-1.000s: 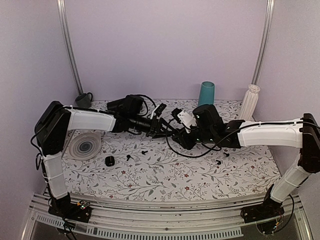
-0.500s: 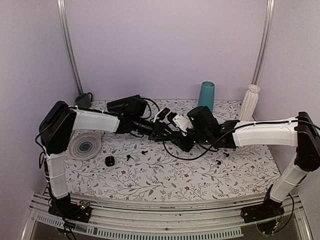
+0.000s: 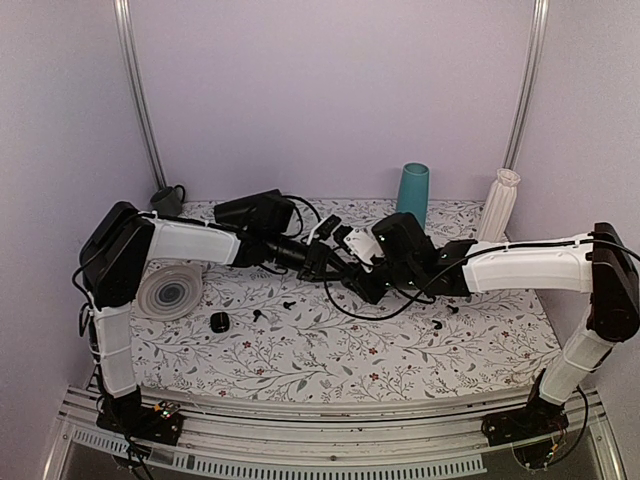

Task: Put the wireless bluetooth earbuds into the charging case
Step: Pass from the right arm to the left, then open the charging case.

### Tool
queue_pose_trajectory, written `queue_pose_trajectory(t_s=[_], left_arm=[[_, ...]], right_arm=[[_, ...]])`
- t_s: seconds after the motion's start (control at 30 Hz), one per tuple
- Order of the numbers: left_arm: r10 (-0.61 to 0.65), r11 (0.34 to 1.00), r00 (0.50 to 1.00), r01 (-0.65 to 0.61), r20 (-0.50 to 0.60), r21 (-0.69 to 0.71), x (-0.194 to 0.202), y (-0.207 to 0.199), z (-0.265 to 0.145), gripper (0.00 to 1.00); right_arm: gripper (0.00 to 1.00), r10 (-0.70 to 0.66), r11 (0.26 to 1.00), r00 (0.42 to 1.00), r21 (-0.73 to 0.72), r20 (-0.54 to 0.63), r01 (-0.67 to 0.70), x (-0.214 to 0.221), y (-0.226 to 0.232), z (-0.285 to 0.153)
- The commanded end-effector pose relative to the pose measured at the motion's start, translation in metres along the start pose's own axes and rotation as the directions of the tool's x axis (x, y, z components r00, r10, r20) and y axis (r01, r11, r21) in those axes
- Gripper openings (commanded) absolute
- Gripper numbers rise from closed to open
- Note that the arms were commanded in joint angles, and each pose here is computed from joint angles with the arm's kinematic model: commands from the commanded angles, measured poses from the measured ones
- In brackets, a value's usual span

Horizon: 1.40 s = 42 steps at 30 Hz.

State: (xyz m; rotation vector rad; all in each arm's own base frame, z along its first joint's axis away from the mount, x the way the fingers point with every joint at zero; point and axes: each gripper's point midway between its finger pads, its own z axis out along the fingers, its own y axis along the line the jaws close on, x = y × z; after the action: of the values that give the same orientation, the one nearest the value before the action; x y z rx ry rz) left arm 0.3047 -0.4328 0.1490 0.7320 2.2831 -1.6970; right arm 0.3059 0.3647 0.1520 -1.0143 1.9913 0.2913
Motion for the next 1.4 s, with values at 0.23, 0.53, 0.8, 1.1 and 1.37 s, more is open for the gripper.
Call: queue_pose_trajectory(t_s=[0.23,0.53,0.8,1.1,1.37], left_arm=[[0.122,0.990,0.987,-0.129,0.104,0.064,-0.021,-0.038,-0.014,0.00],[0.300,0.947,0.909,-0.320,0.290,0.024,-0.051,-0.071,-0.063,0.00],[0.471,0.866,0.804,-0.499,0.363,-0.019,-0.055,-0.106,-0.084,0.00],[0.658,0.713,0.629,-0.697,0.413,-0.075,-0.039,-0.153,-0.099,0.00],[0.688,0.671,0.599,-0.740,0.410,-0.046,-0.029,-0.167,-0.095,0.00]], right_arm=[[0.74,0.068,0.998,0.995,0.012,0.072,-0.069,-0.019,-0.010,-0.007],[0.85,0.262,0.959,0.948,-0.153,0.178,-0.236,-0.033,-0.018,-0.050],[0.85,0.413,0.875,0.863,-0.388,0.291,-0.289,-0.075,-0.008,-0.100],[0.84,0.523,0.763,0.793,-0.587,0.314,-0.271,-0.120,0.004,-0.131],[0.83,0.541,0.745,0.777,-0.612,0.323,-0.265,-0.136,0.004,-0.136]])
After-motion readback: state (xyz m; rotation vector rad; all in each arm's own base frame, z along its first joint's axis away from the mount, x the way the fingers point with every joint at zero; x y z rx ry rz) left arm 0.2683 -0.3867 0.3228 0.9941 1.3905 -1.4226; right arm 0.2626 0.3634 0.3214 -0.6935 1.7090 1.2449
